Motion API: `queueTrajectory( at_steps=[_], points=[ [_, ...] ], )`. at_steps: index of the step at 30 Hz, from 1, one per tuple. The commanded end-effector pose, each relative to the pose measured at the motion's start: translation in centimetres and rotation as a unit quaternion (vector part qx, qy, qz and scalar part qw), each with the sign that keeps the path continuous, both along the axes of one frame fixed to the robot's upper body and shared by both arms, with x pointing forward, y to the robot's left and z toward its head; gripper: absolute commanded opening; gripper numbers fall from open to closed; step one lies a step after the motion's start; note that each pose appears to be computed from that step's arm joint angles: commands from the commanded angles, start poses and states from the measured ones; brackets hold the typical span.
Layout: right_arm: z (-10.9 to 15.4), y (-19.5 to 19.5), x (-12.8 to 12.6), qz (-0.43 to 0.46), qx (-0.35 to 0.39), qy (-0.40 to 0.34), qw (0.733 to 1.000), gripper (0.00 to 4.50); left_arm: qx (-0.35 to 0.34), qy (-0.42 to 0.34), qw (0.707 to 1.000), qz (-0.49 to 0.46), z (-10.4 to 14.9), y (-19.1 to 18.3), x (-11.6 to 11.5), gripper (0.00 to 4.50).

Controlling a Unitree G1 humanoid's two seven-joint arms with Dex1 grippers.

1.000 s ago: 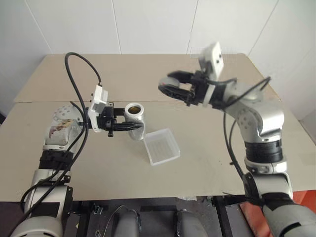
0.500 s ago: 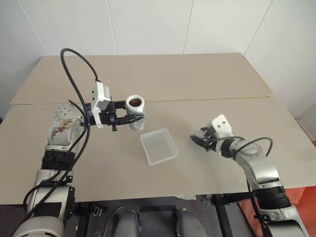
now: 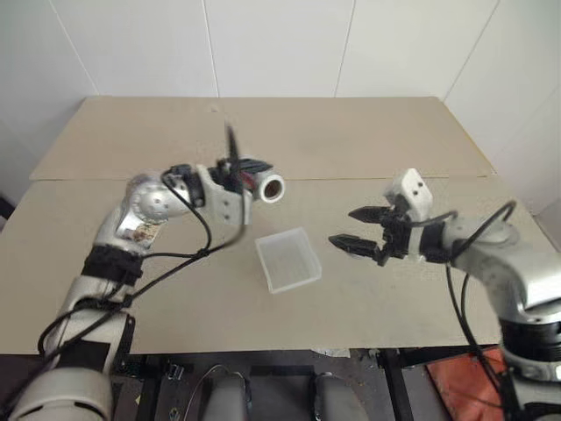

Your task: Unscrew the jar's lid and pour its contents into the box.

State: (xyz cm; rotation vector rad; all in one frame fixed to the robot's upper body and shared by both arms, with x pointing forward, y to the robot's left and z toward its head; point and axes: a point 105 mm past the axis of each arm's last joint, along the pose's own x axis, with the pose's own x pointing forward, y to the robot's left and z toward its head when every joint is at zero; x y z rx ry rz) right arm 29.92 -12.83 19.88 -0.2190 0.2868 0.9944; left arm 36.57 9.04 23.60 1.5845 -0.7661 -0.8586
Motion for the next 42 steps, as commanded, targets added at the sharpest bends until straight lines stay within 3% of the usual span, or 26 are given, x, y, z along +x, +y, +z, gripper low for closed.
queueTrajectory(
  at_steps=[1, 5, 11, 20, 24, 27, 29, 31, 33, 35, 37, 42],
  points=[
    [0.8, 1.0, -1.5, 0.063, -0.006, 0.028, 0.998, 4.48, 0.078, -0.202, 0.972, -0.088, 0.8, -2.8, -1.0, 1.95],
    [1.0, 1.4, -1.4, 0.078, -0.019, 0.027, 0.996, 4.48, 0.124, -0.295, 0.935, -0.151, -1.1, -4.2, -1.3, 1.95],
    [2.4, 1.8, -1.3, 0.084, 0.008, 0.01, 0.996, 4.48, 0.193, -0.338, 0.904, -0.177, -4.5, -3.9, -0.7, 1.95],
    [3.2, 1.8, -1.9, 0.09, 0.024, -0.004, 0.996, 4.48, 0.182, -0.375, 0.891, -0.178, -3.3, -4.7, -0.1, 1.95],
    [2.9, 2.0, -2.0, 0.092, 0.02, -0.013, 0.995, 4.48, 0.1, -0.282, 0.946, -0.129, -3.3, -4.3, 0.0, 1.95],
    [2.9, 2.1, -2.1, 0.094, 0.021, -0.019, 0.995, 4.48, -0.039, -0.14, 0.989, -0.022, -2.1, -3.0, 1.2, 1.95],
    [3.0, 2.0, -2.1, 0.092, 0.022, -0.022, 0.995, 4.48, -0.142, -0.047, 0.988, 0.048, -0.3, -1.8, 2.3, 1.95],
    [3.0, 2.0, -2.2, 0.09, 0.025, -0.024, 0.995, 4.48, -0.264, 0.072, 0.955, 0.114, 1.4, -0.5, 3.5, 1.95],
    [2.9, 2.1, -2.2, 0.089, 0.027, -0.025, 0.995, 4.48, -0.412, 0.193, 0.877, 0.152, 2.8, 0.9, 4.6, 1.95],
    [2.7, 2.2, -2.3, 0.089, 0.029, -0.023, 0.995, 4.48, -0.48, 0.274, 0.815, 0.175, 2.6, 1.8, 4.7, 1.95],
    [2.6, 2.4, -2.5, 0.09, 0.031, -0.022, 0.995, 4.48, -0.482, 0.326, 0.79, 0.192, 1.0, 2.1, 4.1, 1.95],
    [2.7, 2.6, -2.6, 0.093, 0.037, -0.024, 0.995, 4.48, -0.478, 0.341, 0.776, 0.232, -1.6, 3.2, 3.3, 1.95]
  ],
)
